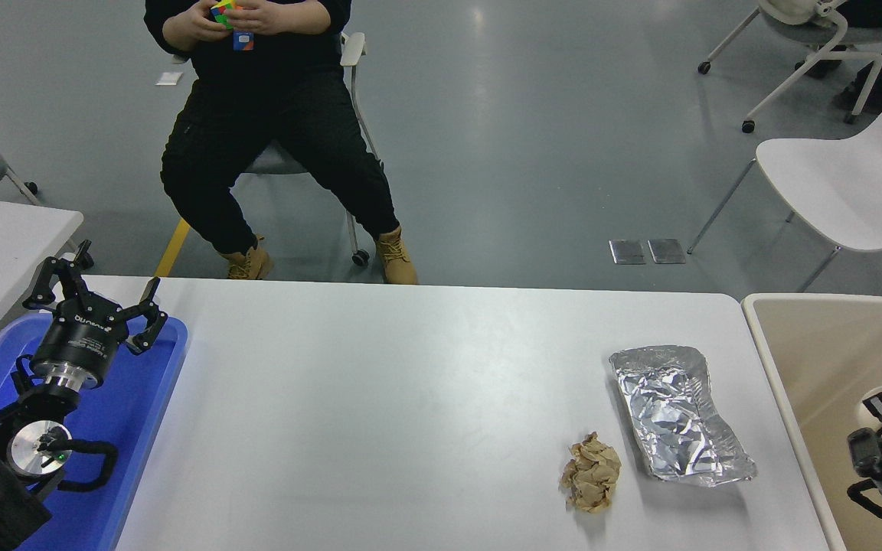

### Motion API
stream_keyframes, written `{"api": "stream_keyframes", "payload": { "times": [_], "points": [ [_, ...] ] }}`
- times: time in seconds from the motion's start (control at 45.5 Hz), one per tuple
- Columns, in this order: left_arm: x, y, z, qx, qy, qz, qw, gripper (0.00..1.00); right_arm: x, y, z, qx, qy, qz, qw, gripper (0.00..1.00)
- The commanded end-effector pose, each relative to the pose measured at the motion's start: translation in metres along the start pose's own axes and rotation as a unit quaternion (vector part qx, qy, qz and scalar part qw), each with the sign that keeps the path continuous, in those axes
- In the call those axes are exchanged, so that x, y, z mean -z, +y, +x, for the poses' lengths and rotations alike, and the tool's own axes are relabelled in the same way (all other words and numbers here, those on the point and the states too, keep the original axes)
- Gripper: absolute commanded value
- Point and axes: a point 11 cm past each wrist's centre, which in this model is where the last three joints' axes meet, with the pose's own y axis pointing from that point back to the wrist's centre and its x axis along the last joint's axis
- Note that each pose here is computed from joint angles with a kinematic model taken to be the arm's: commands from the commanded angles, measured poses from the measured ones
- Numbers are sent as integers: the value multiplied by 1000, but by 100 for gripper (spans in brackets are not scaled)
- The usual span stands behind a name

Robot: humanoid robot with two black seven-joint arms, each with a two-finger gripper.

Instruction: Clean the table surface

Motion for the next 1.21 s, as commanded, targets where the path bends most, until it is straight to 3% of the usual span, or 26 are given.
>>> {"api": "stream_keyframes", "payload": {
  "times": [0.0, 0.308, 0.637, 1.187],
  "points": [
    [-1, 0, 1, 0, -1, 0, 1000, 100, -4, 0, -3, 2, 0, -3, 1000, 99],
    [0, 0, 0, 0, 0, 0, 1000, 100, 16, 1, 6, -6, -13, 14, 1000, 99],
    [0, 0, 0, 0, 0, -1, 1000, 100, 67, 1, 80, -29, -117, 51, 991, 99],
    [0, 0, 0, 0, 0, 0, 1000, 100, 154, 29, 151, 7, -308, 147, 940, 99]
  ]
}}
